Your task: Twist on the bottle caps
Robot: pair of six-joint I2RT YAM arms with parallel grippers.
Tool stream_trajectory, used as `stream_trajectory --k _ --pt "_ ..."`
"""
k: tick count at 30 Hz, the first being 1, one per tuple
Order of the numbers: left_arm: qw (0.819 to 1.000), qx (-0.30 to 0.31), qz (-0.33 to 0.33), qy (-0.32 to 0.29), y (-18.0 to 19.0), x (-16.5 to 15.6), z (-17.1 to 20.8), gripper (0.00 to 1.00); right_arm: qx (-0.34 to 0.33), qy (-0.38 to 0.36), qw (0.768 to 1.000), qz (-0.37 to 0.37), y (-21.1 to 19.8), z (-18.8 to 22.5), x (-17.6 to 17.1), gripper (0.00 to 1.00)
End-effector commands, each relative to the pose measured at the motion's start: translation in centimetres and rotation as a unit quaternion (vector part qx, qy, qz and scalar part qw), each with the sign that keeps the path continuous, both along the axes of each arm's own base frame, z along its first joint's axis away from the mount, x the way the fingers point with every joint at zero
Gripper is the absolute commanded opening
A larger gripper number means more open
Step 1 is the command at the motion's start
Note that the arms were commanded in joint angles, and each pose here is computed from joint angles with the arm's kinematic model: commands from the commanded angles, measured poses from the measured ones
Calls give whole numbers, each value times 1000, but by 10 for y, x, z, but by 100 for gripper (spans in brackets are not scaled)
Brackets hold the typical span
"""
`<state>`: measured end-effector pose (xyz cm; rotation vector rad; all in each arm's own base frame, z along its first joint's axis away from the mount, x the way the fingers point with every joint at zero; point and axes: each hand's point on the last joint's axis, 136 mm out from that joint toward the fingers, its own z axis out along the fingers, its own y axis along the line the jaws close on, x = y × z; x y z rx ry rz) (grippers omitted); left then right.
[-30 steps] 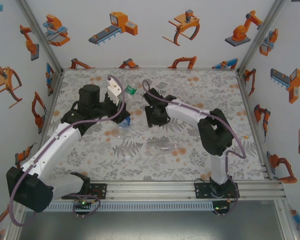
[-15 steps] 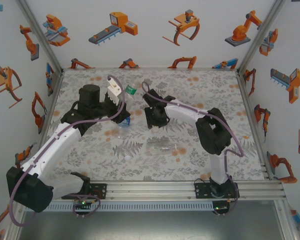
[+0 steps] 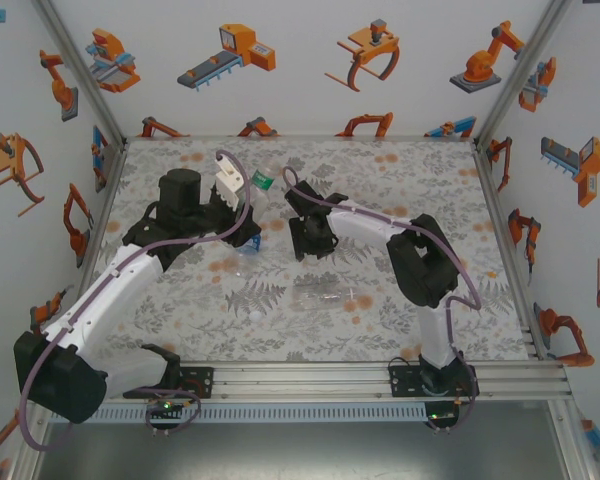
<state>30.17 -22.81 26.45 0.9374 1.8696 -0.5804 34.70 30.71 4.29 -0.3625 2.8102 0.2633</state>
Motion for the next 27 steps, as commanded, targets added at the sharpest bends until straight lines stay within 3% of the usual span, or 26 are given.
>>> stream_trajectory --k 1,14,27 --pt "1000 -15 -7 -9 -3 1 12 0 -7 9 1000 -4 0 -7 -4 50" --pt "1000 -14 -6 -7 -3 1 11 0 5 -22 1000 -4 2 24 4 51" --pt "1000 -13 -6 -6 -3 1 10 0 -3 -28 1000 -6 -2 27 4 52"
